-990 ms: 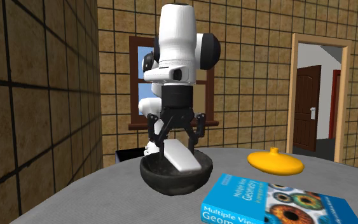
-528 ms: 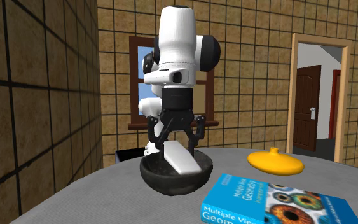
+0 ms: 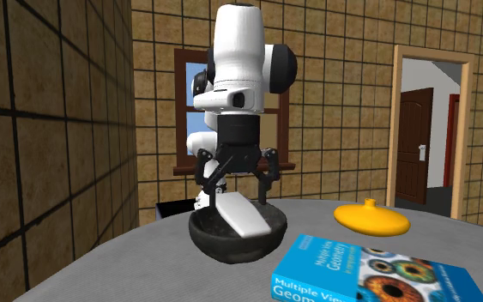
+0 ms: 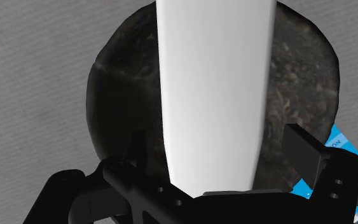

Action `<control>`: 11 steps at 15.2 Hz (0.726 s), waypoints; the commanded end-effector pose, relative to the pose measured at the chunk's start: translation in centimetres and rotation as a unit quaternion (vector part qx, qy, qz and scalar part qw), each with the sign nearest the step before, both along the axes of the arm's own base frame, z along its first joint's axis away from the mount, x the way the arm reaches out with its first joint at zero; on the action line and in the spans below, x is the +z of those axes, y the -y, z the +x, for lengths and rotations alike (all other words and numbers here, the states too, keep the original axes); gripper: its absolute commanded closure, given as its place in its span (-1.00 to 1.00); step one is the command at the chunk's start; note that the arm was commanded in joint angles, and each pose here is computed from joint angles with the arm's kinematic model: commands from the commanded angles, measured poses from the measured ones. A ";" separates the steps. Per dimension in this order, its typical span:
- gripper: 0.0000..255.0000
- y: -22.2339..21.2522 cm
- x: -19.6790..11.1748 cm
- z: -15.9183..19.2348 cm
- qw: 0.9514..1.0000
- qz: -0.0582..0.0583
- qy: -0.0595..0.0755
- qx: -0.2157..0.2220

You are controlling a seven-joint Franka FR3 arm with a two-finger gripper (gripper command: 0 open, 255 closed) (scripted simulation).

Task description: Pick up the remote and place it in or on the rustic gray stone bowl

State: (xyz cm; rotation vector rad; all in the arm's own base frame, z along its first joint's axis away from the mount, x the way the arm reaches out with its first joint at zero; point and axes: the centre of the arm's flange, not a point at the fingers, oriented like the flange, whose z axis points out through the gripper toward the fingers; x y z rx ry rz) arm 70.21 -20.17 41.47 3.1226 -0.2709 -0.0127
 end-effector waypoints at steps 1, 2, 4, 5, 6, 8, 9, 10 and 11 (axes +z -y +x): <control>-1.00 -0.1 2.0 0.0 1.000 0.000 0.000 0.000; -1.00 -0.1 3.4 0.0 1.000 0.000 0.000 0.000; -1.00 -0.1 4.4 0.0 1.000 0.000 0.000 0.000; -1.00 -0.1 4.4 0.0 1.000 0.000 0.000 0.000; -1.00 -0.1 4.4 0.0 1.000 0.000 0.000 0.000; -1.00 -0.1 4.4 0.0 1.000 0.000 0.000 0.000; -1.00 -0.1 4.4 0.0 1.000 0.000 0.000 0.000; -1.00 -0.1 4.4 0.0 1.000 0.000 0.000 0.000; -1.00 -0.1 4.4 0.0 1.000 0.000 0.000 0.000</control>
